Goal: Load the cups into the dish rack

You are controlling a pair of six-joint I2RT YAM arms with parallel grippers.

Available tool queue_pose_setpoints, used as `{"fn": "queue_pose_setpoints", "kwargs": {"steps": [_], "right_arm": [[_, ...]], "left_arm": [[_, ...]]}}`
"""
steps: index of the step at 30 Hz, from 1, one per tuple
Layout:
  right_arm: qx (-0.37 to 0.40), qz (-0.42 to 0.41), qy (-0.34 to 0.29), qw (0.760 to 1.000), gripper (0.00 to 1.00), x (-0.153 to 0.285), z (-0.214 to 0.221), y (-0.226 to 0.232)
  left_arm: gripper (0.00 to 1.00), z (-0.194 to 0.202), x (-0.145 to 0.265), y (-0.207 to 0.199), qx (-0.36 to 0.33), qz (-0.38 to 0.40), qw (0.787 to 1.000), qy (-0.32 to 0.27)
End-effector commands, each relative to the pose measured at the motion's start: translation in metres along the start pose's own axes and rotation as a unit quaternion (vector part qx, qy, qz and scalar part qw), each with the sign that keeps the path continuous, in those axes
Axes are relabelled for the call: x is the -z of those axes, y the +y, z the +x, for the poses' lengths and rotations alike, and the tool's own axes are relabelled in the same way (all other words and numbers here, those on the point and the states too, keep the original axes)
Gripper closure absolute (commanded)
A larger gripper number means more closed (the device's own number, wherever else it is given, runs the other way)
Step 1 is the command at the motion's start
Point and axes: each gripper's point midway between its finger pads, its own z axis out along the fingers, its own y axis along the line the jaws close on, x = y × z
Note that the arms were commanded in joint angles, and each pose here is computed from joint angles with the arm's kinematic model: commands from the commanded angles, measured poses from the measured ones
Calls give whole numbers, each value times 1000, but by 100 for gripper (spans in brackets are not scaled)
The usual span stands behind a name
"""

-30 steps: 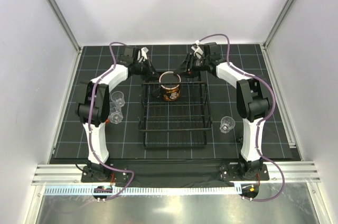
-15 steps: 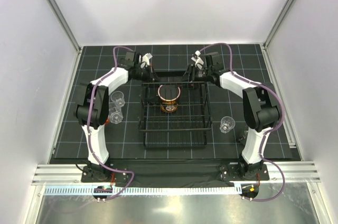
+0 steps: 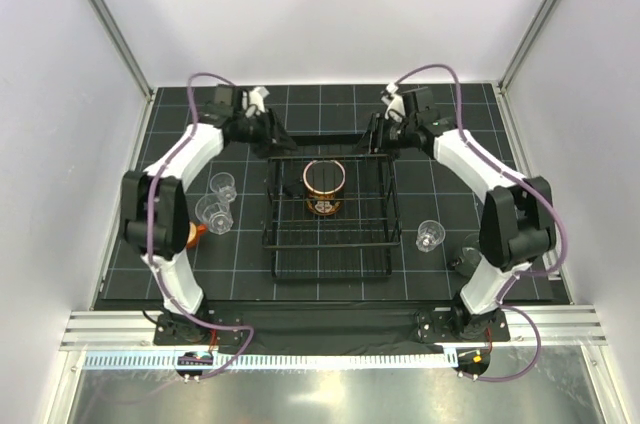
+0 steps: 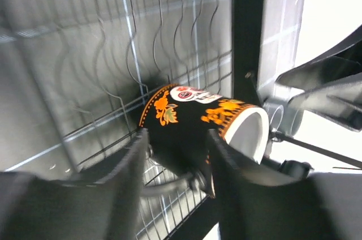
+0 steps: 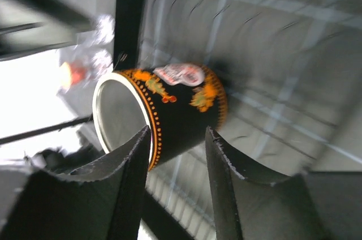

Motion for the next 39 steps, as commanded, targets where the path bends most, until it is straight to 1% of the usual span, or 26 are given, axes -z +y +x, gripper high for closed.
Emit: {"fn": "queue_pose_setpoints", "kwargs": {"steps": [1, 2, 3, 4, 5, 6, 8, 9, 10, 11, 12, 15, 16, 18, 19, 22, 23, 25, 26, 29, 30, 33, 34, 35, 37, 39], "right_arm": [[68, 90, -83, 990, 53, 50, -40, 5], [70, 98, -92, 988, 52, 56, -42, 5], [71, 115, -104, 985, 51, 62, -45, 2], [74, 117, -115, 984, 50, 71, -47, 7], [76, 122, -120, 982, 49, 75, -46, 8], [75, 130, -127, 980, 49, 81, -47, 7], [81, 134, -138, 978, 48, 93, -44, 13], [81, 137, -143, 977, 48, 98, -44, 13], [84, 137, -149, 976, 48, 103, -43, 15], [89, 133, -157, 975, 48, 110, -39, 20], [93, 125, -164, 974, 48, 114, -38, 26], [106, 107, -169, 974, 47, 123, -30, 40], [109, 102, -167, 975, 47, 124, -27, 44], [124, 94, -167, 974, 47, 129, -21, 55], [127, 93, -168, 973, 47, 130, -19, 57], [145, 77, -161, 973, 47, 131, -8, 71], [150, 72, -158, 973, 47, 131, -5, 75], [159, 71, -148, 974, 47, 132, 4, 79], [158, 80, -151, 973, 47, 133, 5, 77], [166, 89, -153, 970, 46, 134, 12, 77], [166, 104, -159, 968, 43, 134, 13, 74], [156, 124, -159, 967, 40, 131, 18, 69], [151, 143, -167, 964, 39, 132, 16, 64], [147, 148, -168, 963, 39, 132, 16, 62], [143, 156, -170, 962, 38, 132, 17, 63], [153, 150, -165, 963, 37, 132, 22, 68]], "left_arm": [[50, -44, 55, -26, -30, -6, 995, -97], [46, -53, 67, -19, -21, -16, 993, -118], [34, -60, 81, -20, -16, -26, 989, -143], [24, -64, 91, -20, -15, -28, 987, -159], [18, -64, 98, -16, -11, -34, 985, -169], [13, -70, 119, -16, -13, -48, 978, -203], [11, -72, 136, -12, -12, -65, 970, -235], [4, -68, 154, -4, -3, -97, 958, -271], [0, -65, 162, 3, 8, -121, 950, -289], [0, -52, 163, 17, 22, -144, 945, -293], [0, -50, 184, 18, 26, -166, 929, -331], [0, -26, 195, 35, 49, -198, 913, -352], [0, -20, 213, 41, 82, -221, 892, -386], [0, -8, 222, 52, 109, -251, 881, -386], [0, 2, 233, 60, 123, -286, 870, -382], [0, 14, 247, 73, 145, -336, 850, -378], [0, 18, 252, 83, 167, -360, 835, -382], [0, 37, 253, 99, 189, -393, 824, -363], [3, 42, 258, 105, 209, -402, 810, -372], [9, 53, 258, 115, 234, -412, 795, -380], [9, 59, 265, 123, 268, -426, 767, -399], [7, 81, 276, 136, 308, -470, 727, -395], [7, 83, 281, 139, 327, -477, 706, -409], [7, 93, 284, 143, 340, -494, 691, -403], [7, 99, 289, 146, 364, -507, 667, -408], [6, 105, 290, 148, 376, -517, 656, -402]]}}
